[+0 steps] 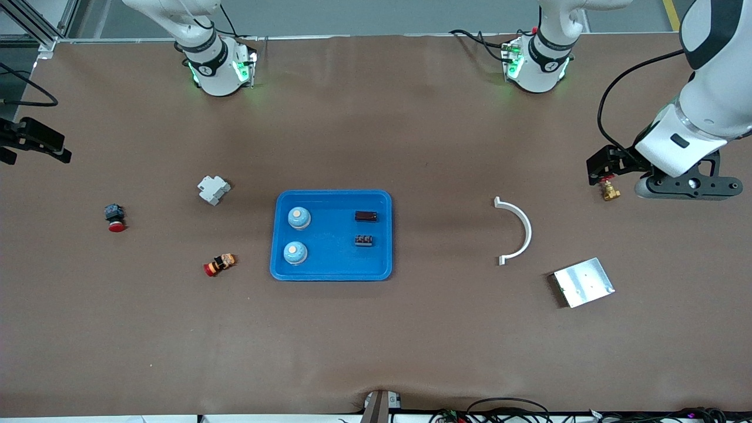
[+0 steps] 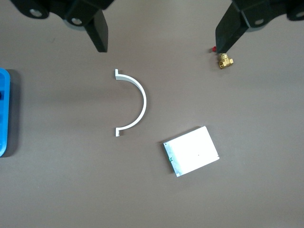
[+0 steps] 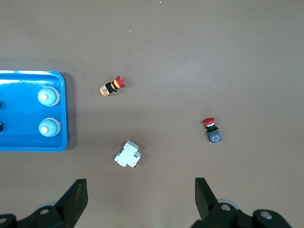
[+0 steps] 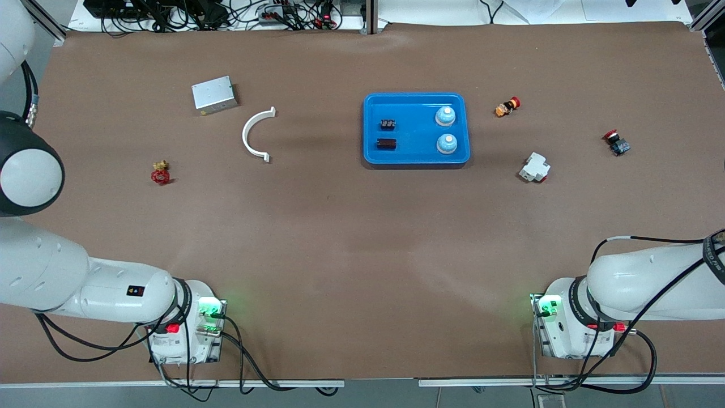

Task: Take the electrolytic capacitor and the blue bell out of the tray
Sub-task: 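Move the left gripper from the brass valve toward the blue tray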

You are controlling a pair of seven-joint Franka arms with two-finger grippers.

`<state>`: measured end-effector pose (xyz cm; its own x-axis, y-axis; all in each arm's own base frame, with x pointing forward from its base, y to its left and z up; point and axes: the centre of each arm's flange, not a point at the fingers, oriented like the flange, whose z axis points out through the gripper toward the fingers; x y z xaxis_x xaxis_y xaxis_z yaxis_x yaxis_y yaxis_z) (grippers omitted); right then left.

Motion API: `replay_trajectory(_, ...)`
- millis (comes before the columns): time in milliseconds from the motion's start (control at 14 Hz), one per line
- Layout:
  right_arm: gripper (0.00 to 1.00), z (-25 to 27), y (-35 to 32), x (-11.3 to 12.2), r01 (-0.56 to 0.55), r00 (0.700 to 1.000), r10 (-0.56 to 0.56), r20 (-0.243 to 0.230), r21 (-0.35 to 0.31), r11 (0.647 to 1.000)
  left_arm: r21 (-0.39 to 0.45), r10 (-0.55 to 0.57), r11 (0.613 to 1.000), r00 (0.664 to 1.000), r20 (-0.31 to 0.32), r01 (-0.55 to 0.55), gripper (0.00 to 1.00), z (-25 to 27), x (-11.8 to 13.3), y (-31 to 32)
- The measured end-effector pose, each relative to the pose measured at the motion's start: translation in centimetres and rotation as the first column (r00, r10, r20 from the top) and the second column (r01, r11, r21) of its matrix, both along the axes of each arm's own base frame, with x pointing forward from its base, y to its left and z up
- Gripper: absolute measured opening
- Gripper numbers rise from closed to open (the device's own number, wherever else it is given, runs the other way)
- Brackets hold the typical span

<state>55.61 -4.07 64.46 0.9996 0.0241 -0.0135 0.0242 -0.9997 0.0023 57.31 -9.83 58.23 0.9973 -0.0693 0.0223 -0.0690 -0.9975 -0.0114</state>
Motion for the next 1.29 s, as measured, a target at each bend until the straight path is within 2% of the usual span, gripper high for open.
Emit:
replay_trajectory(430, 1.0, 0.0, 0.0, 0.1, -0.006, 1.0, 0.006, 0.004, -0.001, 1.0, -0.005, -0.005, 1.0, 1.0, 0.021, 0.005, 1.0, 0.2, 0.1, -1.0)
replay_trajectory(573, 1.0, -0.1, 0.0, 0.0, -0.006, 1.0, 0.006, -0.006, 0.0, 1.0, -0.012, 0.075, 0.997, 0.997, 0.023, -0.074, 1.0, 0.1, -0.1, -2.3)
replay_trajectory(788, 1.0, -0.2, 0.0, -0.1, -0.006, 1.0, 0.006, -0.01, 0.0, 1.0, -0.011, 0.234, 0.972, 0.972, 0.0, -0.234, 1.0, -1.1, -0.5, -3.8)
replay_trajectory(1003, 1.0, -0.2, 0.0, -0.1, -0.005, 1.0, 0.005, -0.013, 0.001, 1.0, 0.006, 0.379, 0.925, 0.925, -0.031, -0.379, 1.0, -2.8, -0.8, -4.6)
replay_trajectory(1289, 1.0, -0.7, 0.1, -0.1, -0.008, 1.0, 0.008, -0.03, 0.002, 1.0, 0.029, 0.595, 0.804, 0.802, -0.048, -0.594, 1.0, -4.4, -1.9, -8.6)
